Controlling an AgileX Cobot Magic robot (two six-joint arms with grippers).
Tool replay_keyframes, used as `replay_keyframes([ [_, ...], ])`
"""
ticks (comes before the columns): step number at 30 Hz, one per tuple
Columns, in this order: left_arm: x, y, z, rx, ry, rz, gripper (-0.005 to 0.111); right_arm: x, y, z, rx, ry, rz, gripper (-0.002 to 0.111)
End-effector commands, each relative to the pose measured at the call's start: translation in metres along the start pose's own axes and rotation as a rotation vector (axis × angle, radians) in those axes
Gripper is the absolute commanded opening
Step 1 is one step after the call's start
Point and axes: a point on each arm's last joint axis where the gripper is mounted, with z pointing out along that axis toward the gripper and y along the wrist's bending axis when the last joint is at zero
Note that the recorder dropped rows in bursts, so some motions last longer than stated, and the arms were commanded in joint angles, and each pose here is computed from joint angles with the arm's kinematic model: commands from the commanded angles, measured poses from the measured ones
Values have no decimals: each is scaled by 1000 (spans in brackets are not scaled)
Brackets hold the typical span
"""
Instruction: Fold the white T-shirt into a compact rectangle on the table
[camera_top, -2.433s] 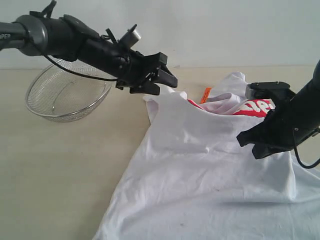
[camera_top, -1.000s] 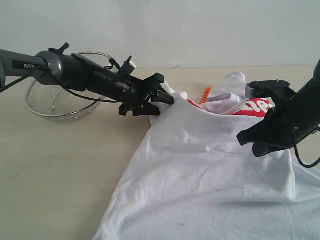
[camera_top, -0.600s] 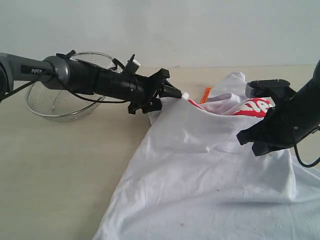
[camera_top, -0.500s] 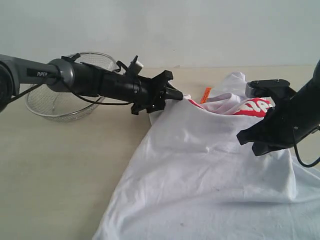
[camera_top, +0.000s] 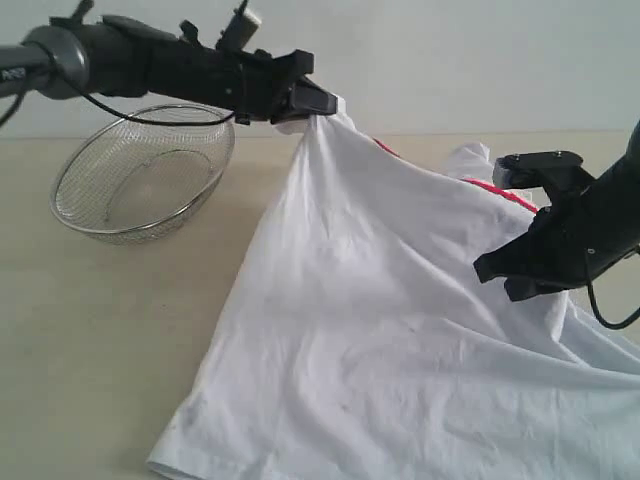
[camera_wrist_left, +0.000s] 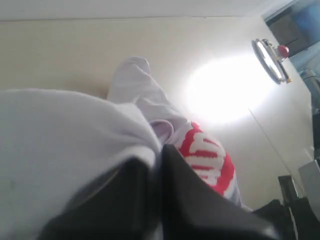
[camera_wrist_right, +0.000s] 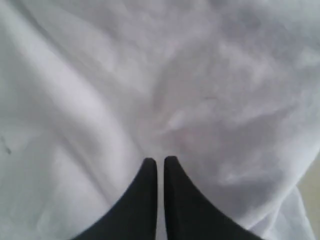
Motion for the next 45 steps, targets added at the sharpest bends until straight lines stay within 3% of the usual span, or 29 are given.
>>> replay_keyframes([
  [1, -3, -12, -20, -33, 116, 33, 5, -11, -2, -15, 35, -106, -6, 0],
  [6, 12, -4, -13, -94, 203, 31, 5, -34, 5, -56, 29, -220, -25, 0],
  [11, 22, 10, -11, -159, 198, 13, 5, -28, 16, -65, -64, -78, -22, 0],
  [28, 21, 15, -10, -205, 170, 26, 5, 72, 7, -23, 41, 342, 142, 0],
  [45, 18, 18, -10, -239, 141, 39, 5, 127, 10, -12, 61, 522, 207, 0],
])
